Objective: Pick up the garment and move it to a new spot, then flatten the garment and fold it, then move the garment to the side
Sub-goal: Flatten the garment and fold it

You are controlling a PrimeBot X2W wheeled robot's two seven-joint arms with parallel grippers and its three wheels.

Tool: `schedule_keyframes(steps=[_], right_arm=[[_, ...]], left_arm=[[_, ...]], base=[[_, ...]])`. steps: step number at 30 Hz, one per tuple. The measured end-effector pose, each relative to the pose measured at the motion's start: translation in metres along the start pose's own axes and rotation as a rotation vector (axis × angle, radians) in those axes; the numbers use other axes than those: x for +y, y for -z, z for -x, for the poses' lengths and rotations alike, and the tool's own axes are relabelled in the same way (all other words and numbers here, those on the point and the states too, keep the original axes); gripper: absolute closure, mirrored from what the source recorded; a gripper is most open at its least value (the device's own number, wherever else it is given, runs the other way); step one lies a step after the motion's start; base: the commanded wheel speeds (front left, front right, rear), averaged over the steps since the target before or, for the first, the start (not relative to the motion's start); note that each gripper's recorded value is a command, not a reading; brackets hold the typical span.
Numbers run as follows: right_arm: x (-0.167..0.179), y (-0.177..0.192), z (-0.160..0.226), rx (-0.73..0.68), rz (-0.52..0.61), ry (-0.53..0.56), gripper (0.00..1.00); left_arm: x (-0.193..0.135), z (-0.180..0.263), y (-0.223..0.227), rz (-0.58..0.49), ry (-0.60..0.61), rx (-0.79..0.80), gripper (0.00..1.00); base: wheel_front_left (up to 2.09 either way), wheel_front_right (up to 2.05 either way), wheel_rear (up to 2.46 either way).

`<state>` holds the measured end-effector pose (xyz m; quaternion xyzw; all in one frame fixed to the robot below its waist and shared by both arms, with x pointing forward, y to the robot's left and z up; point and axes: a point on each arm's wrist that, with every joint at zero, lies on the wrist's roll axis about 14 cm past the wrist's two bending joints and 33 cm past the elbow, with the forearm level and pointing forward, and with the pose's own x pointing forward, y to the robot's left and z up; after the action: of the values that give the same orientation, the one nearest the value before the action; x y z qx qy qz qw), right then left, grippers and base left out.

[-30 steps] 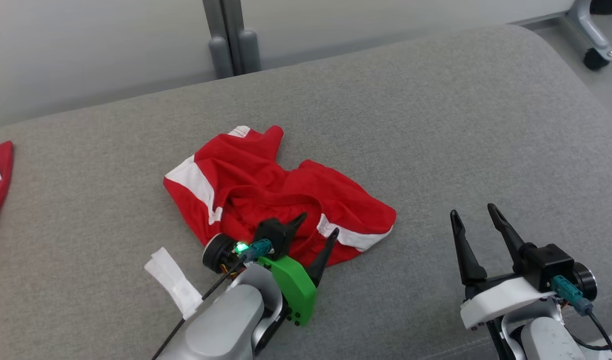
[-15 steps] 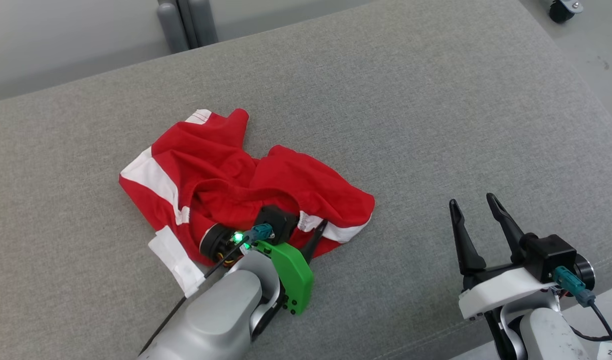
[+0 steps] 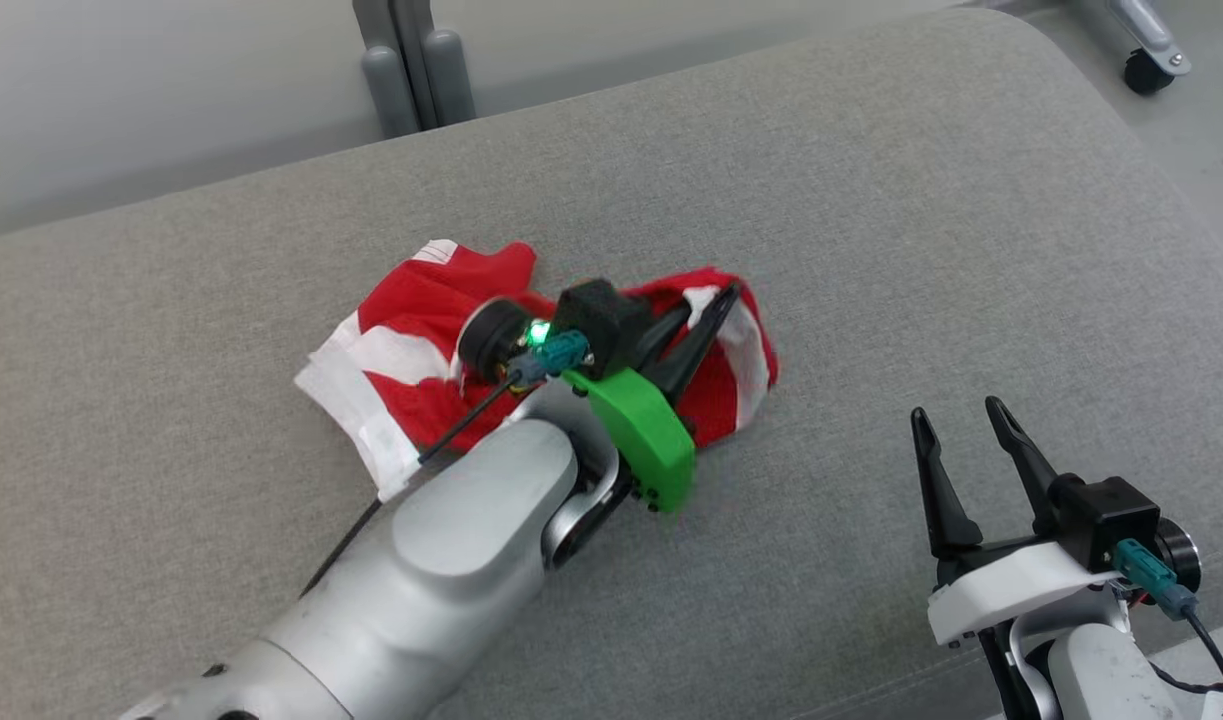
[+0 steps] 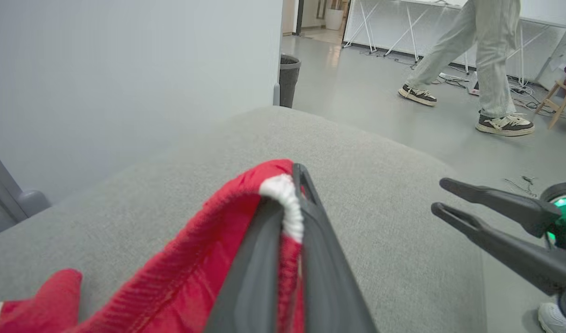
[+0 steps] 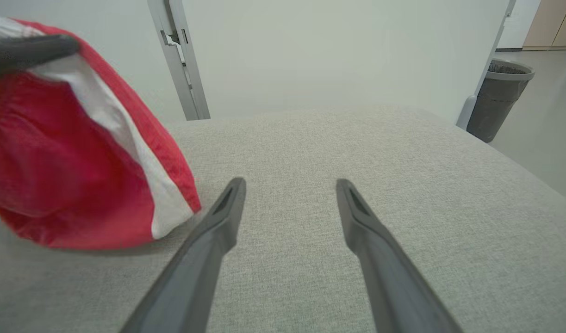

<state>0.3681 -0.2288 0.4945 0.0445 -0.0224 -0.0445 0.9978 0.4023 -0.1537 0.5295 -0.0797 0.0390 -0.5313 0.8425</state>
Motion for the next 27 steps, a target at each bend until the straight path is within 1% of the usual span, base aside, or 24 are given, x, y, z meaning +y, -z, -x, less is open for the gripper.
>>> schedule_keyframes(steps=[5, 8, 11, 13, 17, 22, 27], right_arm=[[0.005, -0.001, 0.001, -0.003, 0.002, -0.015, 0.0], [0.009, -0.003, 0.001, -0.009, 0.0, -0.029, 0.0], [0.012, -0.003, 0.001, -0.012, 0.0, -0.035, 0.0], [0.012, -0.004, 0.0, -0.014, -0.001, -0.038, 0.0], [0.014, -0.002, -0.001, -0.009, -0.002, -0.041, 0.0], [0.02, 0.002, -0.007, -0.002, -0.005, -0.059, 0.0], [0.03, 0.004, -0.012, 0.001, -0.002, -0.088, 0.0]], left_arm=[[-0.016, -0.009, -0.067, -0.109, 0.064, -0.155, 1.0], [-0.029, -0.009, -0.114, -0.165, 0.102, -0.275, 1.0], [-0.038, -0.003, -0.143, -0.171, 0.118, -0.359, 1.0], [-0.037, 0.001, -0.149, -0.16, 0.109, -0.381, 1.0], [-0.017, 0.011, -0.116, -0.106, 0.033, -0.315, 1.0], [0.018, 0.038, -0.061, 0.012, -0.105, -0.205, 1.0], [0.062, 0.083, -0.006, 0.101, -0.285, -0.093, 1.0]], base=[[0.0, 0.0, 0.0], [0.0, 0.0, 0.0], [0.0, 0.0, 0.0], [0.0, 0.0, 0.0], [0.0, 0.0, 0.0], [0.0, 0.0, 0.0], [0.0, 0.0, 0.0]])
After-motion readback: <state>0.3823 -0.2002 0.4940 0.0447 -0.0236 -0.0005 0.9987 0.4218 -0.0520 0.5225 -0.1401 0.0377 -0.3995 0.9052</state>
